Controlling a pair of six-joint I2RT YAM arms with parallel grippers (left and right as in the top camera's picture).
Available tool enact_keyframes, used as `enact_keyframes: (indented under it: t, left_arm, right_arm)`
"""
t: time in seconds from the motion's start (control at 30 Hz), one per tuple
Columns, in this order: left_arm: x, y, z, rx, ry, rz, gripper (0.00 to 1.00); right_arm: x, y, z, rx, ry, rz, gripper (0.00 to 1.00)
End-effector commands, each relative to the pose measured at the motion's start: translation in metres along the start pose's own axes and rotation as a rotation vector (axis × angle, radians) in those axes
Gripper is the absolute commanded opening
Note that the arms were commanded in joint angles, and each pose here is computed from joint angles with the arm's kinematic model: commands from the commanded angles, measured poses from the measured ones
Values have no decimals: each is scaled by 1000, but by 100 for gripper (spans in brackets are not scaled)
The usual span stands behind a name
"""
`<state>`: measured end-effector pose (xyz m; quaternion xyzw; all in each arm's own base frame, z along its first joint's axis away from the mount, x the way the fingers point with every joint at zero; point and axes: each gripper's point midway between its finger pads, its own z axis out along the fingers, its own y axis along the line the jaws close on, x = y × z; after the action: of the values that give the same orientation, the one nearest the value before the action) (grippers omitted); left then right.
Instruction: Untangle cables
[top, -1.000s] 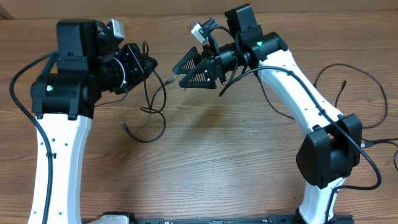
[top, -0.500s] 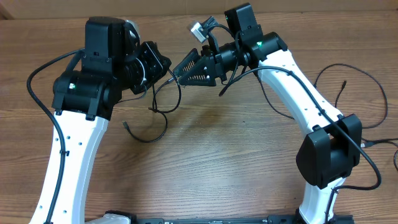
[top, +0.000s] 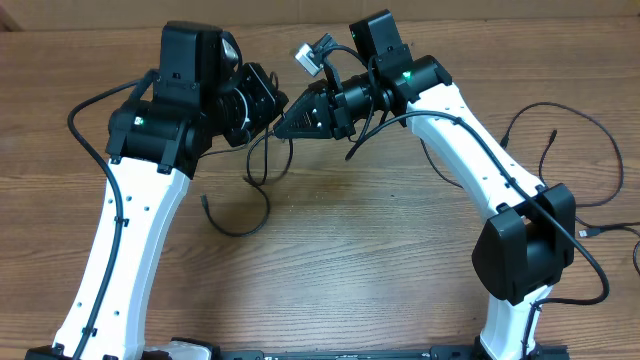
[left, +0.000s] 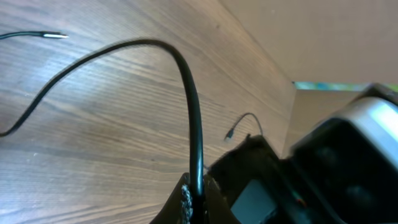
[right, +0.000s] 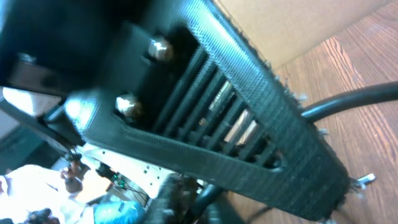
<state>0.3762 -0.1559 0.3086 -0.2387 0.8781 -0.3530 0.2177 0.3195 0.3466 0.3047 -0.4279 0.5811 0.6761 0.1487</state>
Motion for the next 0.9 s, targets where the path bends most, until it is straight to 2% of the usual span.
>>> enact_keyframes:
  t: [0.0,0.07,0.13,0.17,0.2,0.3,0.43,0.53,0.63,0.73,0.87]
  left_arm:
    - [-1,1,5,-5,8,-12,4]
    - [-1,0,5,-3,12,7,4]
    - [6,-5,5,30,48,97,6]
    - [7,-6,4,41,58,121,17]
    - [8,-8,3,53,67,139,20]
    - [5,-9,-3,84,70,172,21]
    - [-17,-11,-30,115,-28,233,25]
    - [-24,-11,-48,121,-84,291,31]
    - [-22,-15,-58,132,-108,381,44]
    - [-17,-19,-60,158,-92,454,53]
    - [-3,-26,-60,217,-35,553,57]
  right_arm:
    - [-7,18,2,-54,-5,-49,4]
    - [-7,18,2,-54,-5,-49,4]
    - [-7,18,2,-54,-5,-49,4]
    - [-7,18,1,-51,-7,-50,4]
    - [-8,17,0,-49,-8,-50,4]
    - [-9,9,-7,-2,-13,-31,4]
    - [-19,-12,-34,112,-55,50,4]
    - [-33,-22,-67,179,-112,52,4]
    - [-47,-46,-116,342,-205,100,4]
    - [-59,-62,-162,475,-295,117,4]
    - [-70,-81,-228,678,-436,150,4]
